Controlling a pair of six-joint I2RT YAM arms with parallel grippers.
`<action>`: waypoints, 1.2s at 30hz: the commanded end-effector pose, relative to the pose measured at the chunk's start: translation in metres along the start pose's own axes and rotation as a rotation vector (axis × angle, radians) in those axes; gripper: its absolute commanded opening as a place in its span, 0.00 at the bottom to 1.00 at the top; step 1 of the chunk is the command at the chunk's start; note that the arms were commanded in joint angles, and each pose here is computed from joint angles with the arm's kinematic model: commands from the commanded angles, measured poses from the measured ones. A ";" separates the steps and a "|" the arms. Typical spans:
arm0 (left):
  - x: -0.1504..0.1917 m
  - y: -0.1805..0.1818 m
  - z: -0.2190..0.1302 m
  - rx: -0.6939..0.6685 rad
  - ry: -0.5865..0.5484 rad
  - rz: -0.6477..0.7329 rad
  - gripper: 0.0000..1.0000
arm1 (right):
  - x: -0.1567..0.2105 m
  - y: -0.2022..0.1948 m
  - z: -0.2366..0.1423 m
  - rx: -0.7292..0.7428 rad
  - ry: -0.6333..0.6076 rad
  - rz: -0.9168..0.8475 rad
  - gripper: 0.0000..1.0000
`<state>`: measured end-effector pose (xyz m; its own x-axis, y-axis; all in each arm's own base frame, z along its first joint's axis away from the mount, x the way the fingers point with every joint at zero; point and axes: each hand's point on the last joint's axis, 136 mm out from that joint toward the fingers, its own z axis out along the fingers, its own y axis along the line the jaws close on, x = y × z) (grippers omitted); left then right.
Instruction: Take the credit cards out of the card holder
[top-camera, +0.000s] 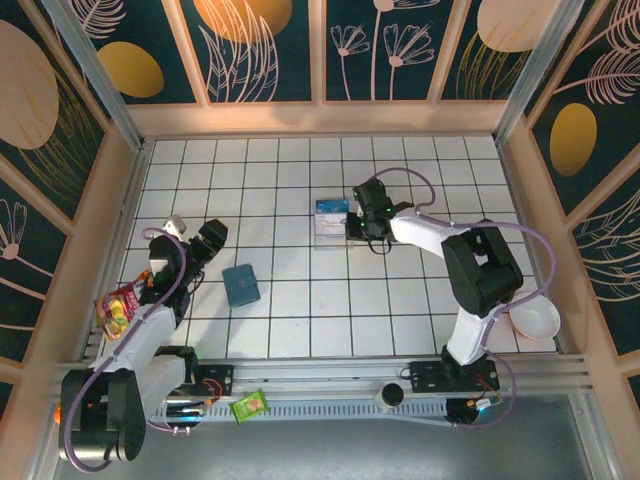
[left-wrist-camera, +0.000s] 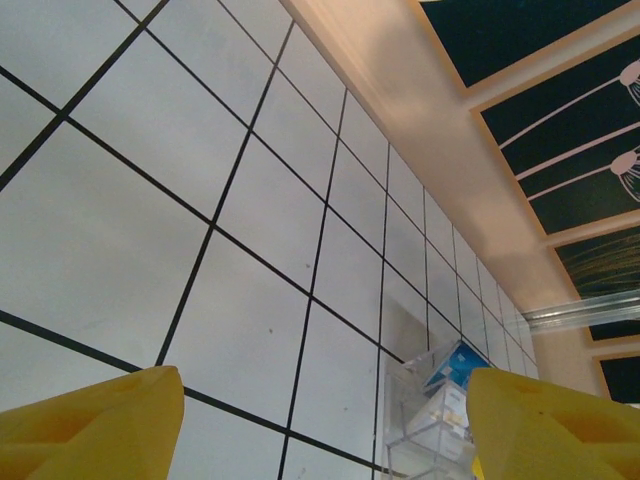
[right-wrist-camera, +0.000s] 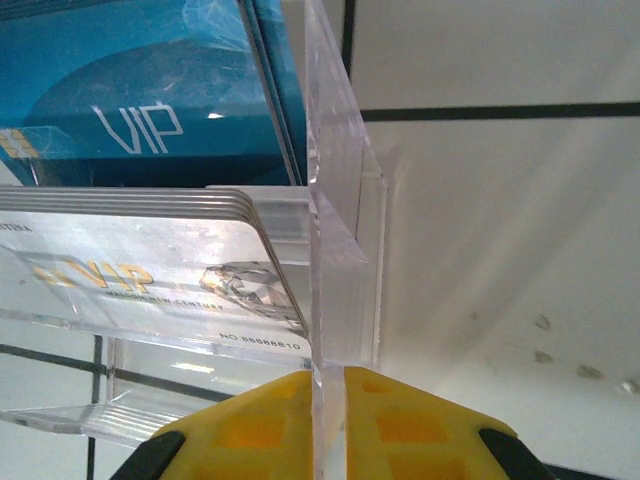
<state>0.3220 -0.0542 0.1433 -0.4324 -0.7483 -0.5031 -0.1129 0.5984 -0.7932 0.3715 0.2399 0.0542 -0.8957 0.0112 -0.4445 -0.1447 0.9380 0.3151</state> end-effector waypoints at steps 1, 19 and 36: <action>0.006 -0.002 -0.003 0.009 0.026 0.017 0.74 | -0.004 0.017 0.002 -0.017 0.004 -0.026 0.14; 0.010 0.000 -0.009 0.005 0.038 0.027 0.79 | -0.013 0.030 0.002 -0.025 -0.026 -0.017 0.42; 0.014 0.004 -0.018 -0.007 0.032 0.020 0.79 | -0.008 0.032 0.001 -0.072 -0.047 0.093 0.51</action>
<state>0.3026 -0.0566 0.1450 -0.4504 -0.7343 -0.5079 -0.1022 0.6076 -0.7877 0.3746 0.2639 0.0552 -0.8964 0.0671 -0.4380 -0.1093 0.9244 0.3654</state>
